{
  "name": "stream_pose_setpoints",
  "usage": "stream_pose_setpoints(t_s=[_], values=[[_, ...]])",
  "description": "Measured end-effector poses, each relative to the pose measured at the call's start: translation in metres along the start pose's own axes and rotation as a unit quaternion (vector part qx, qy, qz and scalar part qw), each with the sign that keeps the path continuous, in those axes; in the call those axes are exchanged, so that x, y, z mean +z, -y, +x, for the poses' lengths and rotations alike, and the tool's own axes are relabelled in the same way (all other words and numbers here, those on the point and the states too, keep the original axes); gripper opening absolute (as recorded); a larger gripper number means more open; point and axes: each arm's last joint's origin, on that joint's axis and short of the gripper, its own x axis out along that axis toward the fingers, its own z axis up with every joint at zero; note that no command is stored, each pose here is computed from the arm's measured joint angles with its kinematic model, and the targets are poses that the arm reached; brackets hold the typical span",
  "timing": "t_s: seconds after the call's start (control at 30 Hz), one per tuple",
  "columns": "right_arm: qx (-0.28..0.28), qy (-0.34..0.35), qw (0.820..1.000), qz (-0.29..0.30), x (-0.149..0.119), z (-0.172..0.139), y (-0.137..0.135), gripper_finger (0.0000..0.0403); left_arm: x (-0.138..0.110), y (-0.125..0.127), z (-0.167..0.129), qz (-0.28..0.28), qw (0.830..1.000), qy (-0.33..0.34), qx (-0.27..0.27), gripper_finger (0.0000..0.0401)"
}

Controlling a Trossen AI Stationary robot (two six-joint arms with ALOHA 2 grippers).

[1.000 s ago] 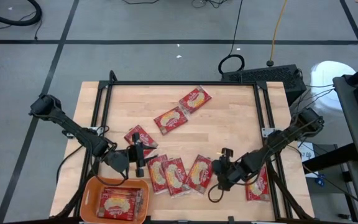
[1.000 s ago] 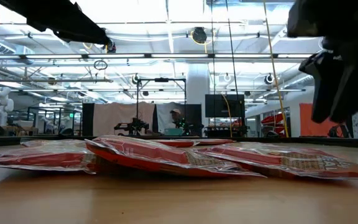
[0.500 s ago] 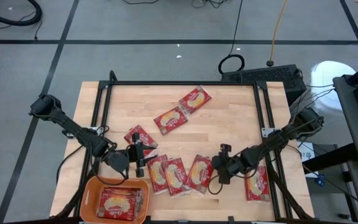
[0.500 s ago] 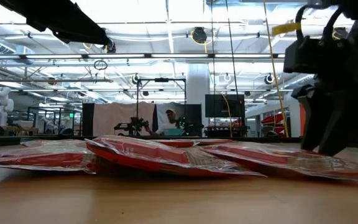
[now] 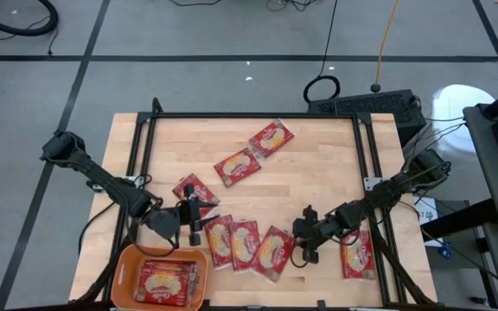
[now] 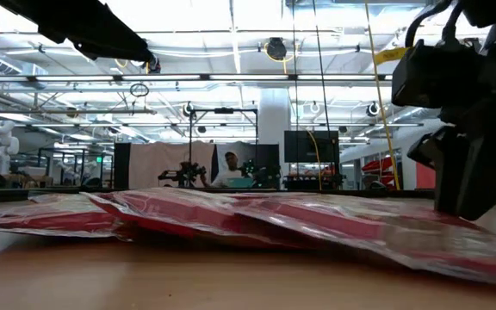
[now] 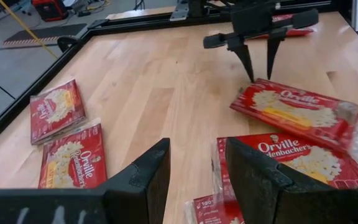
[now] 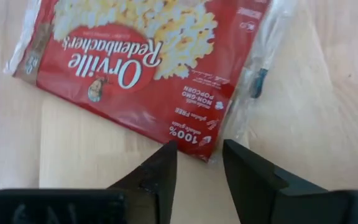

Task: Sort popcorn bags into baskets
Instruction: Put the popcorn bag into the orange bin

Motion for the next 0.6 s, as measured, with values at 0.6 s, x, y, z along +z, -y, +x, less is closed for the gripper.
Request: stream_pose_setpoints(t_s=[0.6], values=[[-0.036, 0.018, 0.999, 0.022, 0.0011, 0.0000, 0.0042, 0.0040, 0.0003, -0.0015, 0.0011, -0.001, 1.000, 0.000, 0.004, 0.0159]])
